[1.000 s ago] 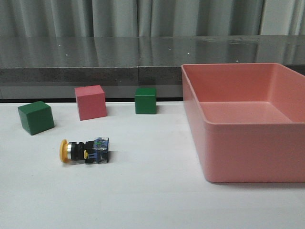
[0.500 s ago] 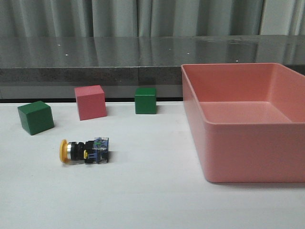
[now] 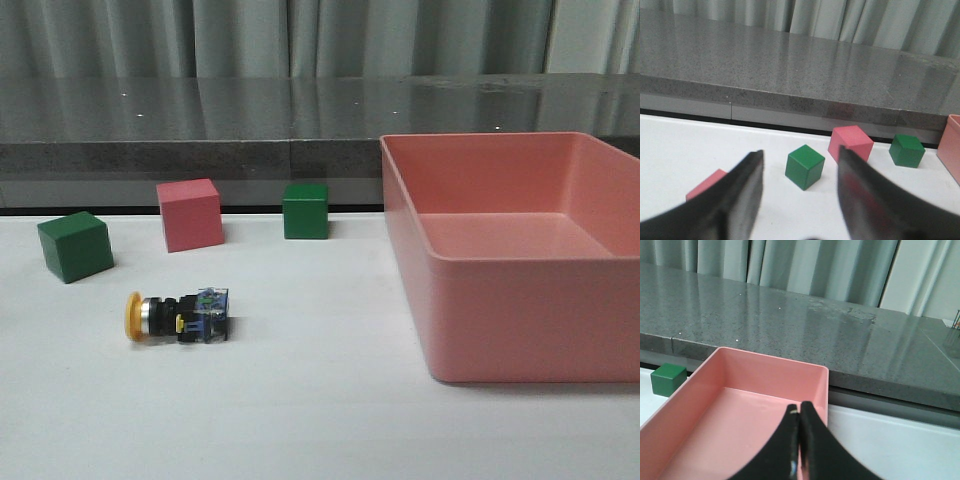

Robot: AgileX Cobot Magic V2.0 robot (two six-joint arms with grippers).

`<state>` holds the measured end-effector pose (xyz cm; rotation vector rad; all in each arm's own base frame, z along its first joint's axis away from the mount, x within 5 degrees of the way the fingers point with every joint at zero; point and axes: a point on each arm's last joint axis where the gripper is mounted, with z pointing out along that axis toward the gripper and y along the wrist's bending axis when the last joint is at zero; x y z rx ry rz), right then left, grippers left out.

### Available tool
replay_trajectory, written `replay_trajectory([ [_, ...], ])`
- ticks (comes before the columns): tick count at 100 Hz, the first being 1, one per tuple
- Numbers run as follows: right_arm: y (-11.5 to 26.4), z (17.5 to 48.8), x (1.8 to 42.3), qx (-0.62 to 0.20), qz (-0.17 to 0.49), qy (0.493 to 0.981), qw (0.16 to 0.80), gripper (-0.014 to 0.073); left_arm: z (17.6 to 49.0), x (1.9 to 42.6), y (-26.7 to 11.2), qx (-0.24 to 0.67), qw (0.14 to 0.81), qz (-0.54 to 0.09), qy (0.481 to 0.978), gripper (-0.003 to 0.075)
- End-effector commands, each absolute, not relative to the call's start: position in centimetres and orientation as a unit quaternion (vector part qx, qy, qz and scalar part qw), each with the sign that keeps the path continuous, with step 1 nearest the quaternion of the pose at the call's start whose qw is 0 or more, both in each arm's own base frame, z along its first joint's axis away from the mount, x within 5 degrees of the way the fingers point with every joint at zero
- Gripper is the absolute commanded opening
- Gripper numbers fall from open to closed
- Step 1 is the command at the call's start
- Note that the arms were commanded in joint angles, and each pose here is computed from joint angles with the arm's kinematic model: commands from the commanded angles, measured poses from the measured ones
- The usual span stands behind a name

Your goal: Place and stand button with both arms

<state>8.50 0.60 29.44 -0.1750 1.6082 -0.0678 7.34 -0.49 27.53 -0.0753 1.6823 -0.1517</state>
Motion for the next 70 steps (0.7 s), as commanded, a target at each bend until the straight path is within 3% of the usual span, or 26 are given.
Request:
replay_trajectory([
  [1, 0.3, 30.8, 8.5, -0.059, -0.039, 0.691, 0.719, -0.0062, 30.9, 8.9, -0.4, -0.034, 0.699, -0.062, 0.712, 0.0531],
  [6, 0.3, 30.8, 8.5, -0.059, -0.039, 0.691, 0.719, -0.0062, 31.8, 9.6, -0.3, -0.042, 0.706, -0.067, 0.704, 0.0559],
  [16, 0.3, 30.8, 8.5, -0.059, -0.039, 0.691, 0.719, -0.0062, 32.2, 10.8, -0.3, -0.077, 0.706, -0.097, 0.698, 0.0545],
  [26, 0.3, 30.8, 8.5, -0.059, -0.039, 0.691, 0.719, -0.0062, 32.0, 12.2, -0.3, -0.075, 0.688, -0.093, 0.715, 0.0545],
  [42, 0.3, 30.8, 8.5, -0.059, -0.039, 0.691, 0.719, -0.0062, 32.3, 15.6, -1.6, 0.015, 0.655, -0.057, 0.753, 0.0546],
  [70, 0.3, 30.8, 8.5, -0.059, -0.039, 0.691, 0.719, -0.0062, 32.3, 24.2, -7.8, 0.205, 0.583, -0.033, 0.785, 0.0545],
])
